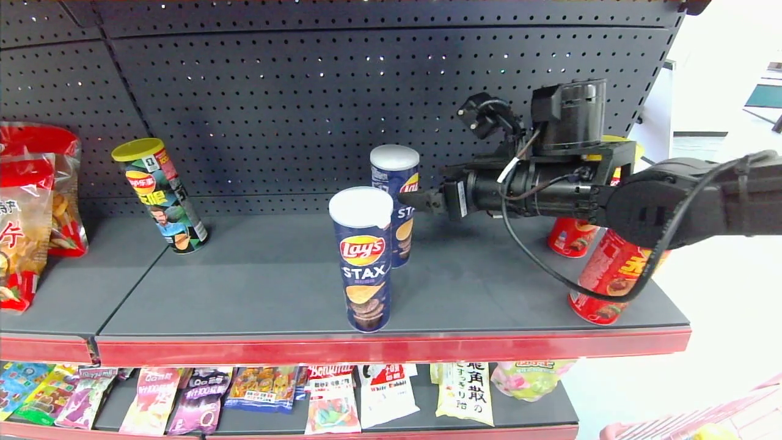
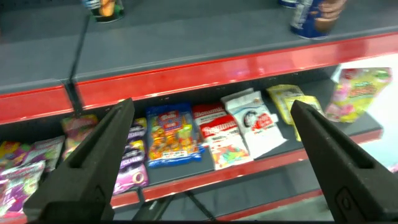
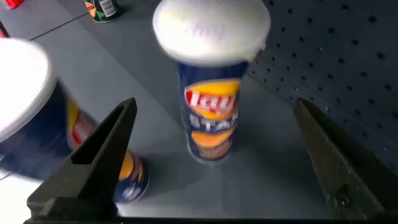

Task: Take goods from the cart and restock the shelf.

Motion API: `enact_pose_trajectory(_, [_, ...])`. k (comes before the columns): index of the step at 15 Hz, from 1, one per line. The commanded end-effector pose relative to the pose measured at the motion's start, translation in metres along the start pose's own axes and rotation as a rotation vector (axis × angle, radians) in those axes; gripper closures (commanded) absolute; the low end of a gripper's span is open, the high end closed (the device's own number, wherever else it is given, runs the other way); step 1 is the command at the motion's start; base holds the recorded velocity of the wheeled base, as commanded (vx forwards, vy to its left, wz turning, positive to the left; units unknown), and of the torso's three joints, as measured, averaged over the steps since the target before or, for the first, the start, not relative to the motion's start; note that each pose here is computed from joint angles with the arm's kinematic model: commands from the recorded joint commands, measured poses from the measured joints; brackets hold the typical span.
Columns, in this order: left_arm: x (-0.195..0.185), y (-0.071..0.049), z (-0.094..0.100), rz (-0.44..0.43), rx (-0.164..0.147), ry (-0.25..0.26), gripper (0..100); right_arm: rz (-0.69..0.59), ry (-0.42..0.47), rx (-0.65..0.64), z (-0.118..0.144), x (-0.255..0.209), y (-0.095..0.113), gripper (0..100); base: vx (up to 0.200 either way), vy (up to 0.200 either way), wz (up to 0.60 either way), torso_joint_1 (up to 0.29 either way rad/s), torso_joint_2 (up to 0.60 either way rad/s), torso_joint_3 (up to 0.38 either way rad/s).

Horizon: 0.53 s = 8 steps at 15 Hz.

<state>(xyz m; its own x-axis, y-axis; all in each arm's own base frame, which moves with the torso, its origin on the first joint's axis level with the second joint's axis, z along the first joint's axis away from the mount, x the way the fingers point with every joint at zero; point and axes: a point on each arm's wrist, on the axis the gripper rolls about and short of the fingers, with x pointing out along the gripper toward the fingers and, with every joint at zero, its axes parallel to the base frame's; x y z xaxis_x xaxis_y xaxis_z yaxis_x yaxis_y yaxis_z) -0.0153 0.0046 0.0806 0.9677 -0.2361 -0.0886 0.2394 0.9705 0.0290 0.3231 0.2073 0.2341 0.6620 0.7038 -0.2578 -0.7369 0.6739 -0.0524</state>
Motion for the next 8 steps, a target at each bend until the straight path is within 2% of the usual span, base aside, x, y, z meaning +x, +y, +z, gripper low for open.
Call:
enact_pose_trajectory(1, [0.001, 0.000, -0.003, -0.008, 0.002, 0.012, 0, -0.028, -0.004, 0.004, 0.003, -0.025, 0.001, 0, 0.000, 0.000, 0.00, 0.000, 0.00, 0.000])
enact_pose_trajectory(5, [0.001, 0.000, -0.003, -0.011, 0.002, 0.012, 0, -0.069, 0.018, 0.036, -0.005, -0.048, 0.007, 0, 0.000, 0.000, 0.00, 0.000, 0.00, 0.000])
enact_pose_trajectory(8, [0.001, 0.000, -0.003, -0.011, 0.002, 0.014, 0, -0.107, 0.039, 0.084, -0.014, -0.082, 0.025, 0, 0.000, 0.000, 0.00, 0.000, 0.00, 0.000])
